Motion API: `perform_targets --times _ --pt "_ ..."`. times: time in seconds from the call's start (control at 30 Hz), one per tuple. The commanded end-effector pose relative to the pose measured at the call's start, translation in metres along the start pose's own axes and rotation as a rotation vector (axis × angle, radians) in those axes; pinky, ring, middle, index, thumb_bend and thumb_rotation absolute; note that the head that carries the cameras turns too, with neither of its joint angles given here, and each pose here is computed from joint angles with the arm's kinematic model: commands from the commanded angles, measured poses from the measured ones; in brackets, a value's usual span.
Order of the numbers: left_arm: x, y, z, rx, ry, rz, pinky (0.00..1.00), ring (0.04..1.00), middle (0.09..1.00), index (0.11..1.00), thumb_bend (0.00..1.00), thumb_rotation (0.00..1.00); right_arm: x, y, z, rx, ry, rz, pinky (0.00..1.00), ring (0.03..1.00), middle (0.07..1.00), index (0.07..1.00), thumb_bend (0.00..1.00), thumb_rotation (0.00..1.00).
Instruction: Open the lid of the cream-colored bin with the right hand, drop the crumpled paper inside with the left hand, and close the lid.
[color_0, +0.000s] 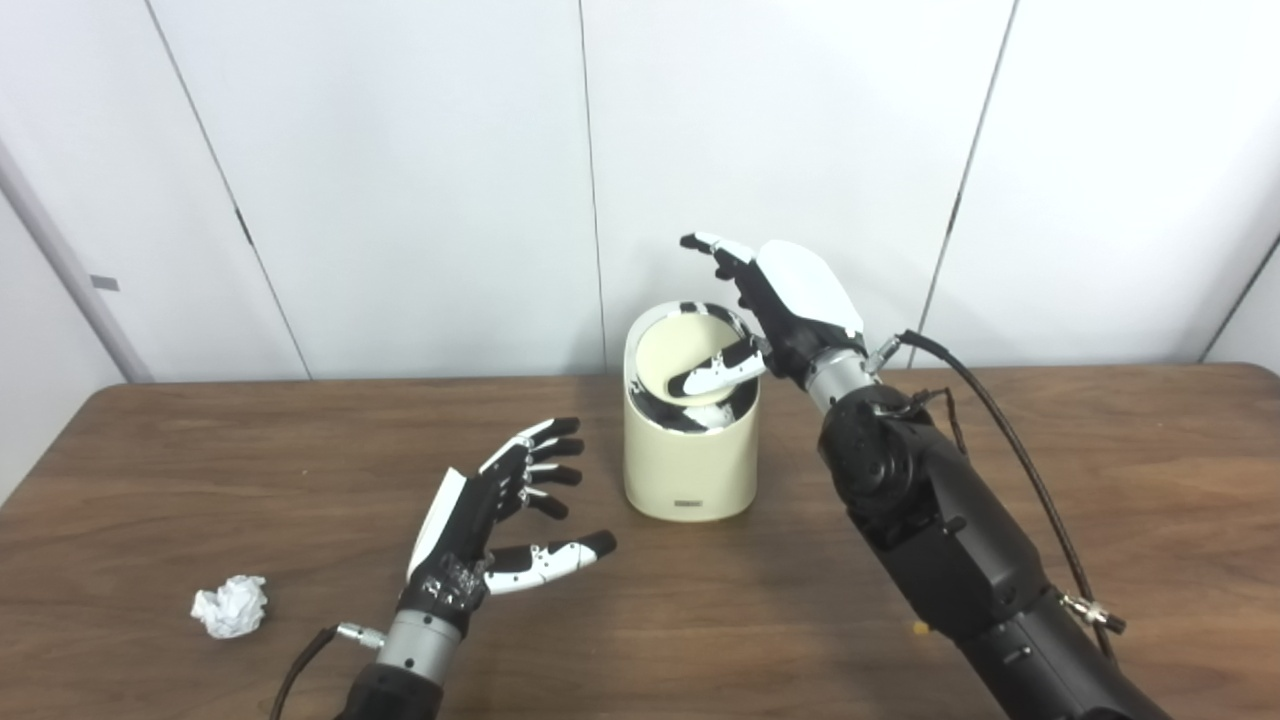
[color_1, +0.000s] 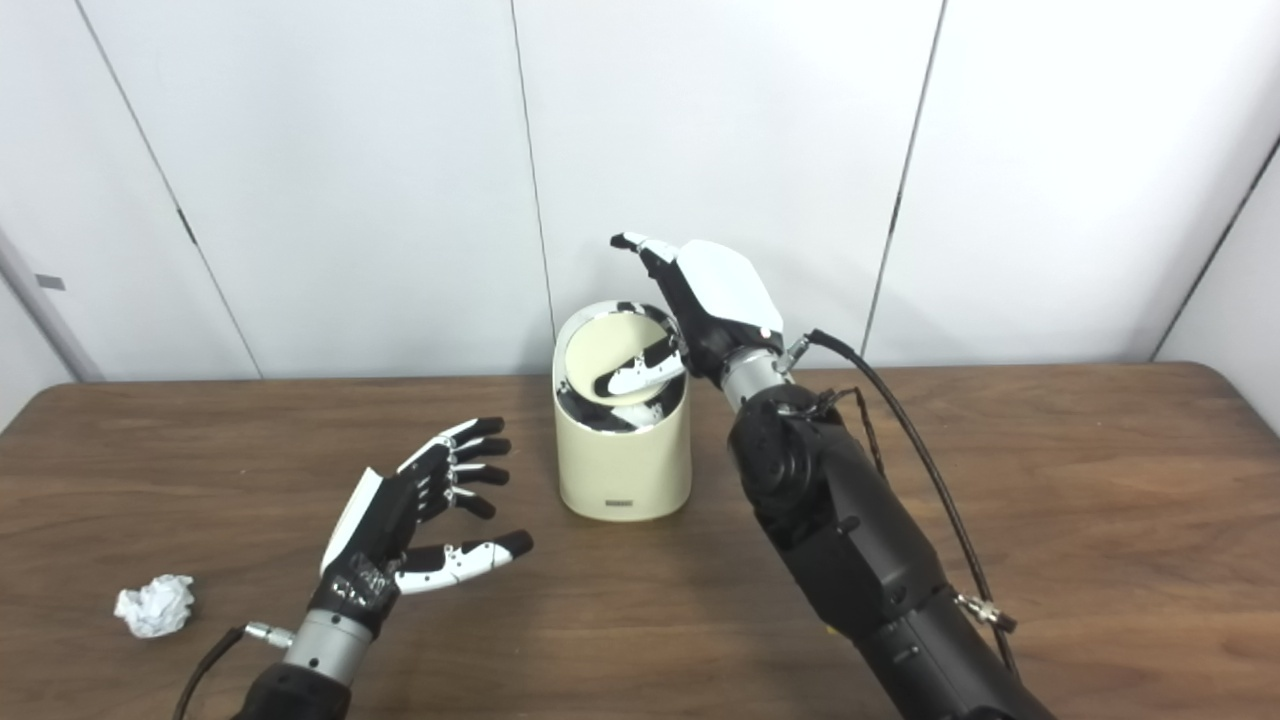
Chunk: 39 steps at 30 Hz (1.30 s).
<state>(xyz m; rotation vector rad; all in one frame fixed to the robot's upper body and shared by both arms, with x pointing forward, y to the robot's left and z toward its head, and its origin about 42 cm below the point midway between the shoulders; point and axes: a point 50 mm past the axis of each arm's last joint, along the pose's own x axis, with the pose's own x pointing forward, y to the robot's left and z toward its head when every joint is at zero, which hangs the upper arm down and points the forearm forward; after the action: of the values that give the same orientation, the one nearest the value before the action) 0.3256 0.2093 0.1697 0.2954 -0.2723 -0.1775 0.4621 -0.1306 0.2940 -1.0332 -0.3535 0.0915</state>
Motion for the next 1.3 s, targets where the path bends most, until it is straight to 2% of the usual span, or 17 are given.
perform_targets --times 0.0,0.2,0.3,0.43,0.47,0.53,0.67,0.83,1.0,1.27 --pt "0.007 0.006 0.015 0.013 -0.073 0.019 0.58 0.721 0.805 0.855 0.73 0.09 -0.004 0.003 -0.022 -0.084 0.060 0.015 0.63 0.800 0.883 0.863 0.81 0.00" --pt "0.007 0.006 0.014 0.002 -0.069 0.018 0.59 0.724 0.805 0.856 0.73 0.09 -0.005 0.003 -0.025 -0.073 0.064 0.016 0.62 0.790 0.881 0.863 0.81 0.00" --pt "0.008 0.006 0.014 0.002 -0.073 0.016 0.59 0.725 0.807 0.858 0.73 0.08 -0.006 -0.002 -0.026 -0.003 0.061 0.013 0.65 0.813 0.889 0.871 0.80 0.02" --pt "0.008 0.006 0.014 0.003 -0.076 0.016 0.58 0.719 0.804 0.854 0.73 0.08 -0.005 -0.014 -0.024 0.109 0.046 -0.030 0.70 0.840 0.891 0.880 0.80 0.25" --pt "0.008 0.006 0.014 0.004 -0.074 0.015 0.58 0.719 0.804 0.854 0.73 0.08 -0.005 -0.019 -0.024 0.135 0.045 -0.050 0.70 0.841 0.891 0.881 0.80 0.27" --pt "0.009 0.006 0.014 0.004 -0.070 0.014 0.58 0.726 0.806 0.856 0.73 0.09 -0.004 -0.029 -0.023 0.184 0.043 -0.081 0.68 0.826 0.881 0.881 0.81 0.38" --pt "0.009 0.007 0.015 -0.001 -0.070 0.013 0.59 0.734 0.812 0.857 0.73 0.09 -0.008 -0.048 -0.023 0.256 0.025 -0.118 0.65 0.828 0.900 0.893 0.79 0.45" --pt "0.010 0.008 0.016 0.003 -0.071 0.014 0.59 0.732 0.816 0.855 0.73 0.09 -0.021 -0.067 -0.034 0.272 -0.005 -0.147 0.60 0.809 0.907 0.894 0.76 0.53" --pt "0.011 0.009 0.017 0.001 -0.073 0.019 0.60 0.731 0.813 0.855 0.74 0.09 -0.044 -0.067 -0.052 0.279 0.009 -0.140 0.58 0.785 0.897 0.896 0.80 0.56" --pt "0.014 0.009 0.019 0.003 -0.078 0.023 0.59 0.722 0.807 0.849 0.74 0.08 -0.094 -0.044 -0.085 0.323 0.028 -0.064 0.63 0.812 0.901 0.899 0.86 0.48"
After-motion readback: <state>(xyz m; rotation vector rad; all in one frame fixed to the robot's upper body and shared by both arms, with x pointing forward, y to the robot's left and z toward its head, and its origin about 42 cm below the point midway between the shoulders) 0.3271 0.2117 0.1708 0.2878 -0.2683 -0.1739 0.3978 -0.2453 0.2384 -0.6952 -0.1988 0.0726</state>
